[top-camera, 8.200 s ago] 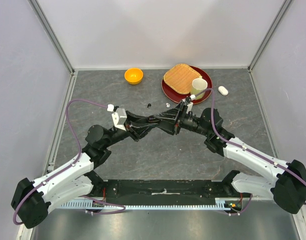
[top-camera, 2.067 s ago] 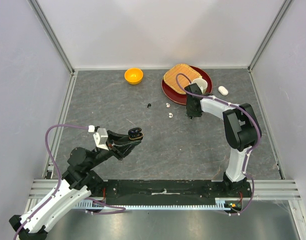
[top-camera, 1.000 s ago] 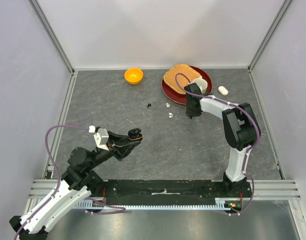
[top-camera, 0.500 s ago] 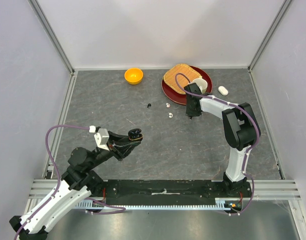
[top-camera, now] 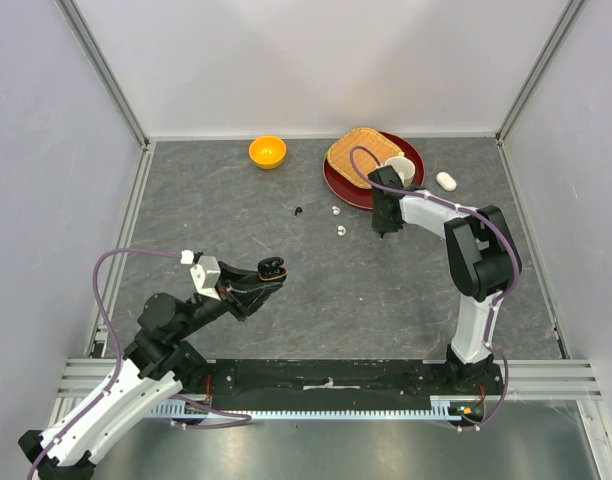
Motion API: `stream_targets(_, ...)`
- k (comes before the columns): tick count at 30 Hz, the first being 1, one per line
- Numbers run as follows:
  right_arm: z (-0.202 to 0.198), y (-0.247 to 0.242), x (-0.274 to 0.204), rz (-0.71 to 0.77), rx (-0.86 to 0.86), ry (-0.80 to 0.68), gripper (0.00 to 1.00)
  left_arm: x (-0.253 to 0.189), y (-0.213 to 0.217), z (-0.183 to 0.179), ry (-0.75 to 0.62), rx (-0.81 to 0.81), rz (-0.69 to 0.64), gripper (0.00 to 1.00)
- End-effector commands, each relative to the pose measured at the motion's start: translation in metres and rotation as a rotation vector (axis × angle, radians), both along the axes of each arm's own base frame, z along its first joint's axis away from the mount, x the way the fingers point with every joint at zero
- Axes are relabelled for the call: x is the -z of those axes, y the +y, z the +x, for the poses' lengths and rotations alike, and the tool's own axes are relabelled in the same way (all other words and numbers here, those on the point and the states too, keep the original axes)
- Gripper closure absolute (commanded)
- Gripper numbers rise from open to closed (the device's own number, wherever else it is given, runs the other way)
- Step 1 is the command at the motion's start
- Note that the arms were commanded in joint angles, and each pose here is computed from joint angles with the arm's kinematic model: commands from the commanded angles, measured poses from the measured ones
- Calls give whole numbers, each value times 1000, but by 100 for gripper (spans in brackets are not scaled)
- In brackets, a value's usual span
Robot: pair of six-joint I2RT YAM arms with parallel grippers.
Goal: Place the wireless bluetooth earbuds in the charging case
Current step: Pick up the earbud from the center of the board, then place the earbud in the charging case.
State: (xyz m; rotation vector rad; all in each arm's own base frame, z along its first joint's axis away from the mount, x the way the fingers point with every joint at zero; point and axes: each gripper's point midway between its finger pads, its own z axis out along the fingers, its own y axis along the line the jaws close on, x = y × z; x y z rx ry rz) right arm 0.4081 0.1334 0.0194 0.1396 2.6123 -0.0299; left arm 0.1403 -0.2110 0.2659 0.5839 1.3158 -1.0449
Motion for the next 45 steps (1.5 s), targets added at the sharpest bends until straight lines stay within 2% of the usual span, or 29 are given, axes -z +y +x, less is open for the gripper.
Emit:
stream_targets(1, 14, 0, -35, 10, -2, -110, 81, -6, 0, 5, -28, -18, -5, 98)
stream_targets(10, -8, 13, -121, 173, -28, -362, 84, -11, -7, 9, -8, -4, -38, 98)
stream_targets(11, -11, 14, -145, 204, -27, -429, 84, -11, -9, 9, -3, 1, -43, 98)
stream_targets(13, -24, 23, -157, 233, -55, -467, 84, -12, -10, 10, -3, 5, -48, 98)
stream_targets(17, -49, 36, -210, 315, -80, -619, 84, -15, -16, 11, 5, 29, -52, 98)
stream_targets(23, -86, 54, -259, 458, -108, -738, 86, -19, -24, 13, 11, 55, -65, 98)
stream_targets(35, -141, 80, -329, 694, -226, -892, 90, -20, -37, 16, 14, 102, -67, 98)
stream_targets(45, -167, 129, -331, 777, -359, -865, 90, -25, -39, 17, -6, 105, -65, 98)
